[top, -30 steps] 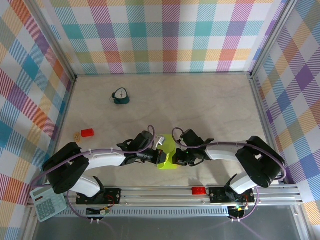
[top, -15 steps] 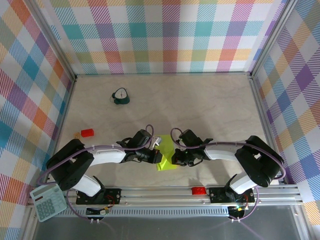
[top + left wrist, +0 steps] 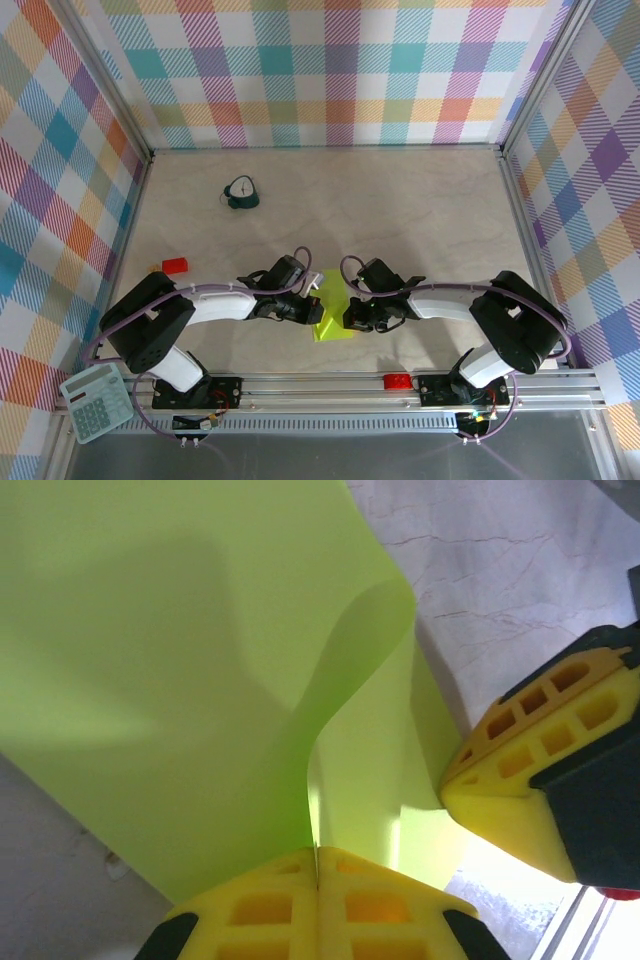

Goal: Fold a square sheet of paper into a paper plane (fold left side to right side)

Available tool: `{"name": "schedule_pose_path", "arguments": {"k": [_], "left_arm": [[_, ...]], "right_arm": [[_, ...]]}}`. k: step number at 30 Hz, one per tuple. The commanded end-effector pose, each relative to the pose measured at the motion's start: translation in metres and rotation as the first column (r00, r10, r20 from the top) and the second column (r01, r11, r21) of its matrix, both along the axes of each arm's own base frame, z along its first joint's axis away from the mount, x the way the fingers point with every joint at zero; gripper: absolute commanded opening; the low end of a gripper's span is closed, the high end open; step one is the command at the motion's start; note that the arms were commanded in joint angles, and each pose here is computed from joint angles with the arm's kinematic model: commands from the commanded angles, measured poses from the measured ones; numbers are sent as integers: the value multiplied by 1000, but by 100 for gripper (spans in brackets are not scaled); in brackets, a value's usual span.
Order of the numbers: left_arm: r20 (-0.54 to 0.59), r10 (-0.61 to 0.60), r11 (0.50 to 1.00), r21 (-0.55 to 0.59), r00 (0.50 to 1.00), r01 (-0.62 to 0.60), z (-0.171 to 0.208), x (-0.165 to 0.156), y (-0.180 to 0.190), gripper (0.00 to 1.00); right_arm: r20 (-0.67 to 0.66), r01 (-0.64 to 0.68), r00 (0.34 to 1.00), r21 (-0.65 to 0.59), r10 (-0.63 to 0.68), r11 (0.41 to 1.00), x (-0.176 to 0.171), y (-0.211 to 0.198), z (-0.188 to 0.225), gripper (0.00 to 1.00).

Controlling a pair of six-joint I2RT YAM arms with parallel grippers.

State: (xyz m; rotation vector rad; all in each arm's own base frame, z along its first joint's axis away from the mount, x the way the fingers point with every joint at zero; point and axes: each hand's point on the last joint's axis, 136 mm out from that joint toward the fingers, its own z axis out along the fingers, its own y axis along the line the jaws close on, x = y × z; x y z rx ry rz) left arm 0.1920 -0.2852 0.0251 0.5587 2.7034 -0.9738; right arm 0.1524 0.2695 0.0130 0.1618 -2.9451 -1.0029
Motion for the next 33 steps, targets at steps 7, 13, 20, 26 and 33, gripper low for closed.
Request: {"name": "schedule_pose_path", "arguments": {"k": [7, 13, 20, 26, 33], "left_arm": [[27, -10, 998, 64, 1000, 8, 0, 11, 8, 0], [30, -19, 997, 73, 999, 16, 1, 12, 7, 0], [43, -15, 996, 90, 999, 11, 0, 15, 10, 0], [50, -15, 997, 78, 999, 11, 1, 17, 7, 0], [53, -15, 996, 92, 998, 10, -1, 19, 7, 0]], "right_arm": [[-51, -4, 999, -137, -3, 991, -13, -23, -25, 0], [-49, -3, 999, -139, -3, 990, -13, -23, -25, 0], [-49, -3, 999, -139, -4, 990, -13, -23, -25, 0], [-54, -1, 999, -149, -8, 989, -14, -25, -27, 0], [-59, 0, 998, -152, -9, 988, -14, -25, -28, 0]]}}
